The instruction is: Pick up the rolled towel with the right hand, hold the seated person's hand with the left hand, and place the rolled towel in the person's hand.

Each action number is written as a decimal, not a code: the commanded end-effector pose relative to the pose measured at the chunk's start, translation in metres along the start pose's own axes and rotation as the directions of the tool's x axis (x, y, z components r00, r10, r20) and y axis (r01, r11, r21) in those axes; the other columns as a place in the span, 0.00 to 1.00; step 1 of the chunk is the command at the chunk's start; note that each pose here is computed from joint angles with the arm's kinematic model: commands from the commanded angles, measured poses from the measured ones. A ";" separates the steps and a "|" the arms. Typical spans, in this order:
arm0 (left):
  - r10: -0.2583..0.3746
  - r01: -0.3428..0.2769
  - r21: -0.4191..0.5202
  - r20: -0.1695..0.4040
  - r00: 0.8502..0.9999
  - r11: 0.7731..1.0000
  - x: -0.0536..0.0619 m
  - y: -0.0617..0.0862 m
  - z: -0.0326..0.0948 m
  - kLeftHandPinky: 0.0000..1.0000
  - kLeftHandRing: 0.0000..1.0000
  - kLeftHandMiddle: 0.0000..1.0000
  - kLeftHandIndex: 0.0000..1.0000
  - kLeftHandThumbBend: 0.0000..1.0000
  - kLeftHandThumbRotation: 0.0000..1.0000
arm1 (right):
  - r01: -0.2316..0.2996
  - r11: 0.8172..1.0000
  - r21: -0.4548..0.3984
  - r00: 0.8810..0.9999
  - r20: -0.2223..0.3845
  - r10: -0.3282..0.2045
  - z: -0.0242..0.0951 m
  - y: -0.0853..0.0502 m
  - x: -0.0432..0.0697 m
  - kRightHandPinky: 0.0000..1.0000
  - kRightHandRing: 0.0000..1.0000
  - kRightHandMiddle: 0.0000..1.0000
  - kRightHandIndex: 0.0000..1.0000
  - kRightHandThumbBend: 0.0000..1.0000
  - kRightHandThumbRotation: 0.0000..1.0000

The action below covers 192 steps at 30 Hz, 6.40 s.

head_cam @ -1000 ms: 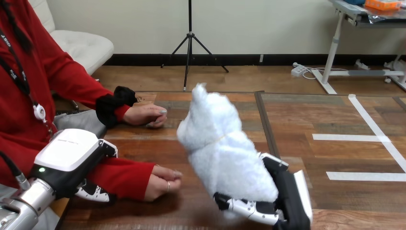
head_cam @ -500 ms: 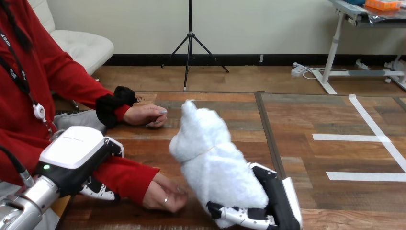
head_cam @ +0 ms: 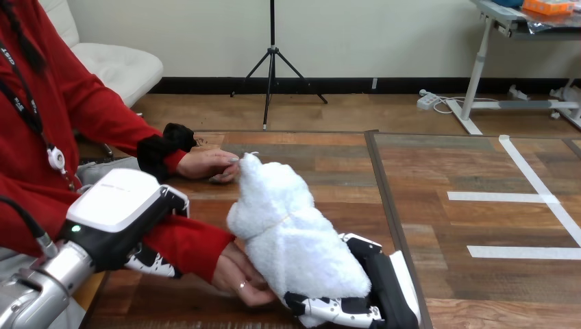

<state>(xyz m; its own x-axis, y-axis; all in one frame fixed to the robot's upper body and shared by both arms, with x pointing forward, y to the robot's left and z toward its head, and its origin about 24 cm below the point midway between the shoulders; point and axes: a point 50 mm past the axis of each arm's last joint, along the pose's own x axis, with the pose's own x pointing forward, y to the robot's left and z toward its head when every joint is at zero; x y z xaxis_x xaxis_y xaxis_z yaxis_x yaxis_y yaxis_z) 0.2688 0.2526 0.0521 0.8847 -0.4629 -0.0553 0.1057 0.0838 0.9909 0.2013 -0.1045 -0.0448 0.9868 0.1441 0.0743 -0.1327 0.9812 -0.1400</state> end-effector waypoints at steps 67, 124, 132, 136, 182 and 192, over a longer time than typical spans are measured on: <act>0.251 -0.242 -0.068 0.189 0.949 0.968 0.046 0.053 0.047 0.27 0.31 0.36 0.39 0.82 0.08 | -0.120 0.990 -0.074 0.980 0.150 0.130 0.031 0.028 0.030 0.06 0.11 0.19 0.20 0.57 0.00; 0.254 -0.241 -0.096 0.168 0.952 0.966 0.041 0.045 0.044 0.47 0.51 0.57 0.62 0.88 0.15 | -0.119 0.992 -0.042 0.990 0.070 0.122 0.031 0.019 0.034 0.36 0.45 0.54 0.61 0.72 0.01; 0.251 -0.240 -0.083 0.164 0.954 0.967 0.039 0.044 0.043 0.59 0.64 0.70 0.77 0.93 0.22 | -0.118 0.993 -0.031 0.992 0.052 0.119 0.033 0.016 0.033 0.60 0.68 0.73 0.80 0.72 0.16; 0.248 -0.240 -0.068 0.162 0.955 0.968 0.038 0.044 0.043 0.69 0.73 0.77 0.84 0.97 0.27 | -0.121 0.992 -0.024 0.992 0.040 0.122 0.034 0.015 0.033 0.73 0.80 0.83 0.90 0.74 0.27; 0.192 -0.182 -0.108 0.091 0.977 0.977 0.021 0.027 0.043 0.87 0.92 0.96 1.00 1.00 0.52 | -0.103 0.993 -0.063 0.994 -0.031 0.101 0.037 -0.014 0.031 0.94 0.99 1.00 1.00 0.75 0.55; 0.202 -0.190 -0.130 0.084 0.976 0.973 0.016 0.023 0.043 0.87 0.93 0.97 1.00 1.00 0.54 | -0.088 0.994 -0.062 0.996 -0.031 0.086 0.037 -0.022 0.031 0.94 0.99 1.00 1.00 0.73 0.55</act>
<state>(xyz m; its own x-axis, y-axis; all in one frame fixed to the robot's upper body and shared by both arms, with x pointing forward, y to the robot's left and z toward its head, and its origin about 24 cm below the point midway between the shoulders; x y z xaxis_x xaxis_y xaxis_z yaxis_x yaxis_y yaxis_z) 0.2605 0.2108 0.0620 0.8535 -0.5193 0.0435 0.0819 0.2162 0.9729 0.2212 -0.1127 -0.0204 0.9722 0.2296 -0.0451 -0.2339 0.9526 -0.1947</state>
